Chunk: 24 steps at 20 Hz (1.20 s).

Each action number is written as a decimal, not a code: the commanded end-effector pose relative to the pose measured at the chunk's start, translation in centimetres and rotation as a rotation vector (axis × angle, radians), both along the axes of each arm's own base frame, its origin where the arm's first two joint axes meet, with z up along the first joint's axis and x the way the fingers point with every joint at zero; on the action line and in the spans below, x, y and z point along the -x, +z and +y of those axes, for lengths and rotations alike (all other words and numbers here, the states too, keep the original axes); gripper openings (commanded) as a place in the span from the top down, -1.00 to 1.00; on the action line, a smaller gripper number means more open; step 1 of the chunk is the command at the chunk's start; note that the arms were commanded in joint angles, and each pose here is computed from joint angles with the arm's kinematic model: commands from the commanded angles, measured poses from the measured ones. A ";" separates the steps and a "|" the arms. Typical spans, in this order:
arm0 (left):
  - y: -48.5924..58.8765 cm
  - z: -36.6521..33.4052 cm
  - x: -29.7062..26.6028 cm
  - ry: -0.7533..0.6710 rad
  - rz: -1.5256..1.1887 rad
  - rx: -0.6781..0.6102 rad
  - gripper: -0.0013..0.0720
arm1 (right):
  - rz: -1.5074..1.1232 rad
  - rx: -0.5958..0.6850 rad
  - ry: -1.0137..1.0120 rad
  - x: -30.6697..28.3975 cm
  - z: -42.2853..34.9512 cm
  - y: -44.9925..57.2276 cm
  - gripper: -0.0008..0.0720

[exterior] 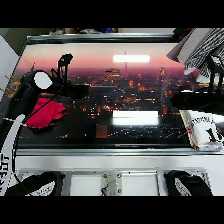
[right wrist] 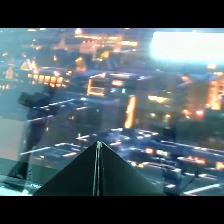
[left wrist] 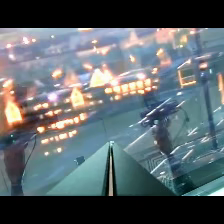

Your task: Fold the clothes and pants, and hang the long-sleeved shirts on hangers.

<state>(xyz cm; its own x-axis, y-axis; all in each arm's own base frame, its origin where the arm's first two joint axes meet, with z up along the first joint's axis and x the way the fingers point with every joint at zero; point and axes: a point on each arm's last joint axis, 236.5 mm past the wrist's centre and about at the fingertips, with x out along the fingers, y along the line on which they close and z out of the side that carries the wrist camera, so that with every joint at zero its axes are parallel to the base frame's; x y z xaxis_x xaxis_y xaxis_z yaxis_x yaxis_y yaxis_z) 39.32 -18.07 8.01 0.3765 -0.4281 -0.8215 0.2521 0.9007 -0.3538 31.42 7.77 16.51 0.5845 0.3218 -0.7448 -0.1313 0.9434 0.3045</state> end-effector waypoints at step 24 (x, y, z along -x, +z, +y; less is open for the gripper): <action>2.8 31.9 -1.1 0.465 -0.015 -0.595 -0.97 | -0.001 0.000 0.001 0.0 0.0 0.0 0.92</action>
